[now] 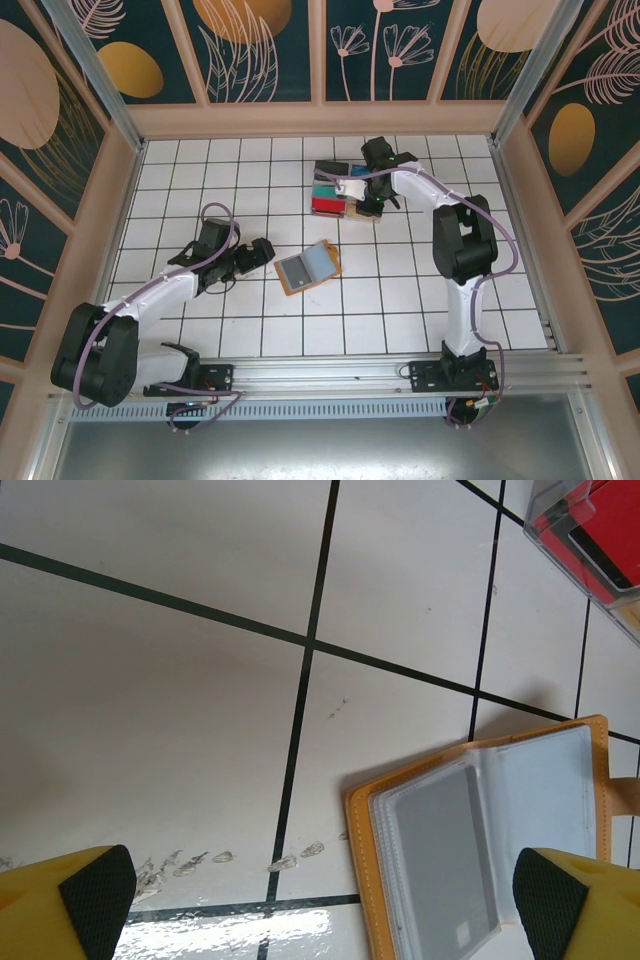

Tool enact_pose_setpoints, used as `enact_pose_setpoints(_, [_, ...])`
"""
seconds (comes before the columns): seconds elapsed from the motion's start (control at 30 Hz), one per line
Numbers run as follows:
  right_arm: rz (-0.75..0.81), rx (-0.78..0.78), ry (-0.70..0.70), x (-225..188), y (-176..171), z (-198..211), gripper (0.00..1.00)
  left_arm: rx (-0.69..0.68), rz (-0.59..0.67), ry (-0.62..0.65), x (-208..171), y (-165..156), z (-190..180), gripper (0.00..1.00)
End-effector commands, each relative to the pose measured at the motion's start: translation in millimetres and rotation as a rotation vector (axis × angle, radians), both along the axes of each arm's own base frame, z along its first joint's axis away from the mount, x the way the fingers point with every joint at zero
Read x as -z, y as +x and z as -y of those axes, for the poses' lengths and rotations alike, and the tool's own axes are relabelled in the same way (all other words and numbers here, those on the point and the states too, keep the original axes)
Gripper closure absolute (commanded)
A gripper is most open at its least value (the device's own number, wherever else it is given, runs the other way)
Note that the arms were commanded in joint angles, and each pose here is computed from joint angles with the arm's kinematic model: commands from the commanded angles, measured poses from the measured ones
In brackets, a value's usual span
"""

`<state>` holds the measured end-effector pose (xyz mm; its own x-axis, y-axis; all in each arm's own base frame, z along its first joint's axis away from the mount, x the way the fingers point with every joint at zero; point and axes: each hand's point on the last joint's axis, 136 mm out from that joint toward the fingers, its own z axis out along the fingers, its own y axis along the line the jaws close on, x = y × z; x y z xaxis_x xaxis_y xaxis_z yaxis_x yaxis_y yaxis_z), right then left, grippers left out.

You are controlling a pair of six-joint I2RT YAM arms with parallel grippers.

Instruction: Take the credit cards out of the card holder

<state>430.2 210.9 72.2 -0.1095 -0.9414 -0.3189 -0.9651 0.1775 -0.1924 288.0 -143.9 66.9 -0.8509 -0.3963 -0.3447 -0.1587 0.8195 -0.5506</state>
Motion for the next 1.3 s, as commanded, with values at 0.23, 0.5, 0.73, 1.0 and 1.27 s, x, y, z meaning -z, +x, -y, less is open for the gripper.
enact_pose_setpoints(0.23, [0.088,0.017,0.068,-43.5,13.2,-6.3,0.74,-0.006,0.004,-0.022,-1.5,0.3,0.7,0.01])
enact_pose_setpoints(0.5, [0.23,0.1,0.225,-113.9,0.2,-16.9,0.72,-0.022,0.021,-0.03,-8.3,0.8,-0.6,0.01])
enact_pose_setpoints(0.73, [0.343,0.4,0.523,-181.0,-24.9,-35.5,0.66,-0.069,0.034,-0.019,-11.3,0.6,-8.2,0.01])
enact_pose_setpoints(1.0, [0.256,0.707,0.859,-210.3,-85.5,-67.1,0.55,-0.152,0.056,0.029,-15.4,1.8,-24.8,0.01])
enact_pose_setpoints(1.27, [-0.028,0.995,0.752,-142.4,-107.2,-78.2,0.53,-0.21,0.077,0.059,-19.6,0.1,-37.4,0.01])
